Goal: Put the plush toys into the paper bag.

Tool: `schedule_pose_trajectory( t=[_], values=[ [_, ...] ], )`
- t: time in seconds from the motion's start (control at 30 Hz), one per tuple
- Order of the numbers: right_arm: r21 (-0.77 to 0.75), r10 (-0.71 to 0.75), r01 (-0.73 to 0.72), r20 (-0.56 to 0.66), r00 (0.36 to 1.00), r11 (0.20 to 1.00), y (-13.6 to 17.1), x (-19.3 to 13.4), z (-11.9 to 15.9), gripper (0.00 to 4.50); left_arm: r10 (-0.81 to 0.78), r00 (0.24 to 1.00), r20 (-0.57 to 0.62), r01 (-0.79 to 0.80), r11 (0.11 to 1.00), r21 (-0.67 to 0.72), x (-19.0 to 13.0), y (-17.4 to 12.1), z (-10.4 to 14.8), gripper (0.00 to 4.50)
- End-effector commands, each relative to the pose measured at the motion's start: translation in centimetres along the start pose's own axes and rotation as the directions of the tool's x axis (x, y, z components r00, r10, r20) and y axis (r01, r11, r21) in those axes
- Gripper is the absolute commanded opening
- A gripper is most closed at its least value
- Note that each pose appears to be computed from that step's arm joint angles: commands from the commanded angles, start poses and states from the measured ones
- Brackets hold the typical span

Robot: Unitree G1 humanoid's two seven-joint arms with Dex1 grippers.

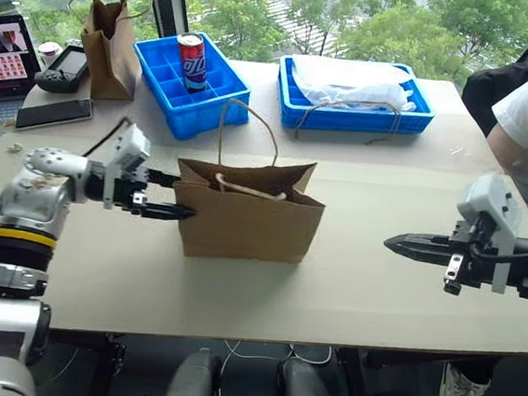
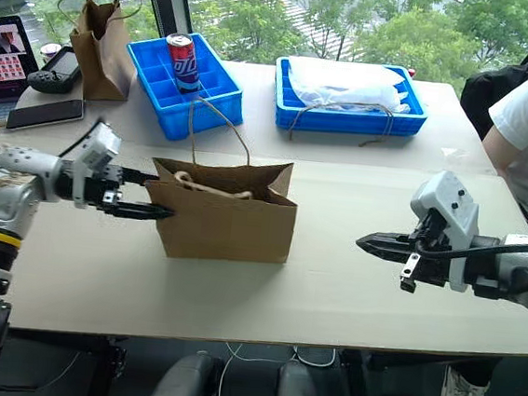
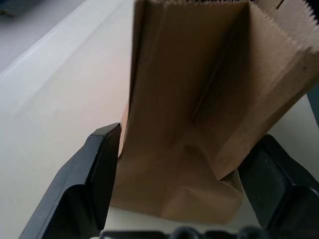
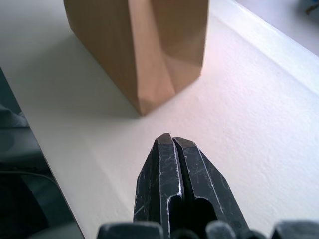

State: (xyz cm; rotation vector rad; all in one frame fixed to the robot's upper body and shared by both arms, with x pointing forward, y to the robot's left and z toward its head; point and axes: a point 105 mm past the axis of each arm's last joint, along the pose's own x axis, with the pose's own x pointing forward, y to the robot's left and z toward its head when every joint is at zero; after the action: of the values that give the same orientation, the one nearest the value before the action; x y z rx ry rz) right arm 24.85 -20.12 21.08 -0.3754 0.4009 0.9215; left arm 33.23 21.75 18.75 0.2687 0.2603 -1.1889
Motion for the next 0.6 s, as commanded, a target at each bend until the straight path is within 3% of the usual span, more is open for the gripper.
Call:
schedule_pose_trajectory(
  t=[0.03, 0.1, 0.23, 0.33, 0.43, 0.6],
  values=[
    [-0.033, -0.046, 0.047, 0.03, 0.998, 0.998, -1.1, -1.3, 0.5, 0.0, 0.096, 0.993, 0.072, -0.092, 0.994, -0.053, -4.3, 0.5, 1.8, 4.46],
    [-0.019, -0.061, 0.062, 0.025, 0.998, 0.998, -1.7, -1.4, -0.2, 0.0, 0.165, 0.982, 0.091, -0.154, 0.981, -0.119, -6.8, 0.6, 1.8, 4.46],
    [-0.016, -0.05, 0.05, 0.017, 0.999, 0.999, -1.7, -0.8, -0.8, 0.0, 0.211, 0.974, 0.088, -0.193, 0.964, -0.182, -8.1, 0.0, 1.2, 4.46],
    [-0.016, -0.053, 0.054, 0.043, 0.998, 0.998, -1.8, -0.5, -0.8, 0.0, 0.318, 0.947, 0.046, -0.311, 0.943, -0.115, -9.3, -0.1, 0.3, 4.46],
    [-0.041, -0.117, 0.122, 0.102, 0.988, 0.992, -2.9, -0.4, -0.6, 0.0, 0.566, 0.823, 0.054, -0.568, 0.823, 0.012, -11.0, 1.9, -0.3, 4.46],
    [-0.022, -0.197, 0.202, 0.147, 0.969, 0.979, -4.2, -0.1, -1.3, 0.0, 0.634, 0.772, 0.048, -0.635, 0.772, 0.035, -10.7, 2.1, -2.1, 4.46]
  ],
)
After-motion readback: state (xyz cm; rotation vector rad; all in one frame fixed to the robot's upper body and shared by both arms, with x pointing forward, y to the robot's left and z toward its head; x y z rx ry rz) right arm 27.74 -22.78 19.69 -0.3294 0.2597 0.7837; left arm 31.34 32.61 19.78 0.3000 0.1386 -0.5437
